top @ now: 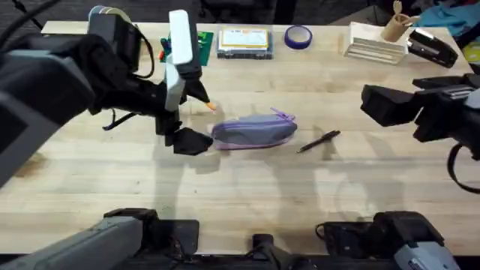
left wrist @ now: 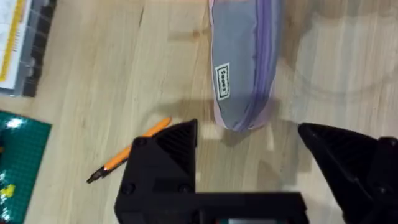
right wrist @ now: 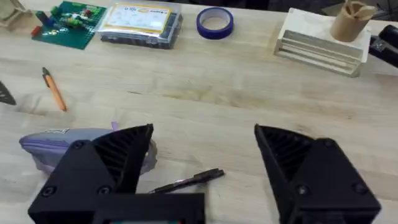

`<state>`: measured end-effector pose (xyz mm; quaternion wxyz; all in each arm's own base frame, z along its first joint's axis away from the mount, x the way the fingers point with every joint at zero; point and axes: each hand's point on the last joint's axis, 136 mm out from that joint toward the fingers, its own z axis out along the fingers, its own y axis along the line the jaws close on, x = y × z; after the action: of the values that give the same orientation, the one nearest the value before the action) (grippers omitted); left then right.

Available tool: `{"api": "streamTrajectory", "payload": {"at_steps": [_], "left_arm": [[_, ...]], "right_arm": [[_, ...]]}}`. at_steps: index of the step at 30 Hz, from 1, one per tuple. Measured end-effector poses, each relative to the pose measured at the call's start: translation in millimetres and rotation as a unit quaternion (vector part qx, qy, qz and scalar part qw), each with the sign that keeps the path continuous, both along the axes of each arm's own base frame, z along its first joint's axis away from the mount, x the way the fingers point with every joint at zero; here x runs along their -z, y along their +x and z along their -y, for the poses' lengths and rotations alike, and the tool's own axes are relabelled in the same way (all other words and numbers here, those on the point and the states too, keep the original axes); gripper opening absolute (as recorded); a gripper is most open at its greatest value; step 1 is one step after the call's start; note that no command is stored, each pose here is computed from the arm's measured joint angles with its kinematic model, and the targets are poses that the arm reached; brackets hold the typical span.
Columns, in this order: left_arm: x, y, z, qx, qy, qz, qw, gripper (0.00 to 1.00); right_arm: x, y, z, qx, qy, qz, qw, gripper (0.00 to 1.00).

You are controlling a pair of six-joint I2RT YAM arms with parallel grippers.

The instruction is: Unzip the bag, pick up the pens from the table one at a time and place them inside, then zip the bag closed.

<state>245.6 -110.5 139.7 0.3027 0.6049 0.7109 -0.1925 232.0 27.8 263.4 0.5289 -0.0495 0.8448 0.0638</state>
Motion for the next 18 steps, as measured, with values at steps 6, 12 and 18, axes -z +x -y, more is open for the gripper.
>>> {"api": "streamTrajectory", "payload": {"at_steps": [6,12,18], "left_arm": [[14.4,10.4,6.1,0.006,-0.023,-0.022,0.999,0.994],[29.1,16.4,12.3,0.011,-0.048,-0.051,0.998,0.994],[40.0,19.3,16.7,0.013,-0.065,-0.072,0.995,0.994]], "right_arm": [[0.0,0.0,0.0,0.0,0.0,0.0,1.0,0.997],[0.0,0.0,0.0,0.0,0.0,0.0,1.0,0.998],[0.1,0.0,0.0,0.0,0.0,0.0,1.0,0.998]]}}
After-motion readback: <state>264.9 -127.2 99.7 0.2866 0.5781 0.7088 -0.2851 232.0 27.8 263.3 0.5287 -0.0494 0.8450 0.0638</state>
